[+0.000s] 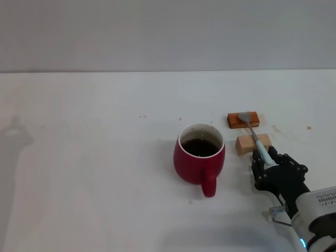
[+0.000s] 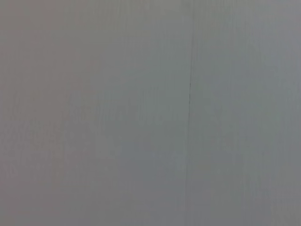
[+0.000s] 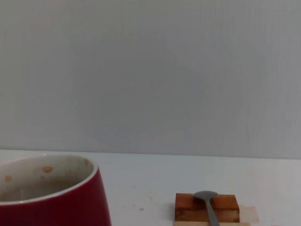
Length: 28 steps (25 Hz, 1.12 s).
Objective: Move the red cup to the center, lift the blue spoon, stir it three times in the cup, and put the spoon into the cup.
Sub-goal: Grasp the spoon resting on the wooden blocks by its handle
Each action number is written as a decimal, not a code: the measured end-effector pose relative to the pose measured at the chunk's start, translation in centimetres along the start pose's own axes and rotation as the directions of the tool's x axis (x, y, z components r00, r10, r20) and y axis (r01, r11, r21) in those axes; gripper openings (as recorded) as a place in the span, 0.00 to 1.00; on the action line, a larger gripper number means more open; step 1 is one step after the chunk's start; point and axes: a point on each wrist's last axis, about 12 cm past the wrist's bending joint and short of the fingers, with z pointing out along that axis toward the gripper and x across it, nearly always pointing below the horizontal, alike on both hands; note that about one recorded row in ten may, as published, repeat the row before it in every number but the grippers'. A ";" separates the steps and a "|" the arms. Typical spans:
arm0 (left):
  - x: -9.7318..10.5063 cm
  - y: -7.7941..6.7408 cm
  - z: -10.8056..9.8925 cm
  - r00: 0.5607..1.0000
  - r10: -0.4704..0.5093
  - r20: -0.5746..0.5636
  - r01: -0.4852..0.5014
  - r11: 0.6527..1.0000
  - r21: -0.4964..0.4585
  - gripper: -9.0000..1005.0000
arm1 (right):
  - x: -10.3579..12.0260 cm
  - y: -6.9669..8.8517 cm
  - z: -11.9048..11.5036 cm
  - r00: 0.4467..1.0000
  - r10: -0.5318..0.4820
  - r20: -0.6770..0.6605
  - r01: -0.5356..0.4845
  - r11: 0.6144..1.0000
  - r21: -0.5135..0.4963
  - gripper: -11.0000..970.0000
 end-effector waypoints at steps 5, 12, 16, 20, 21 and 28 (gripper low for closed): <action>0.0 0.1 0.0 1.000 0.001 0.000 -0.001 1.000 -0.002 0.04 | 0.0 0.0 -0.1 1.000 0.001 0.004 -0.001 1.000 0.004 0.35; 0.0 0.1 -0.1 1.000 0.001 -0.001 -0.001 1.000 -0.004 0.04 | -0.1 -0.3 0.0 1.000 0.009 0.006 -0.009 1.000 0.019 0.35; 0.0 0.1 -0.1 1.000 0.001 -0.001 -0.001 1.000 -0.004 0.04 | -0.1 -0.4 0.1 1.000 0.010 0.008 -0.010 1.000 0.024 0.35; 0.0 0.1 0.0 1.000 0.002 0.000 -0.002 1.000 -0.004 0.04 | -0.2 -0.4 0.1 1.000 0.009 0.009 -0.010 1.000 0.025 0.34; 0.0 0.1 0.0 1.000 0.002 0.000 -0.002 1.000 -0.004 0.04 | -0.2 -0.4 0.1 1.000 0.009 0.010 -0.010 1.000 0.025 0.33; 0.0 0.2 0.0 1.000 0.004 -0.001 -0.004 1.000 -0.006 0.04 | -0.2 -0.4 0.2 1.000 0.009 0.012 -0.009 1.000 0.027 0.31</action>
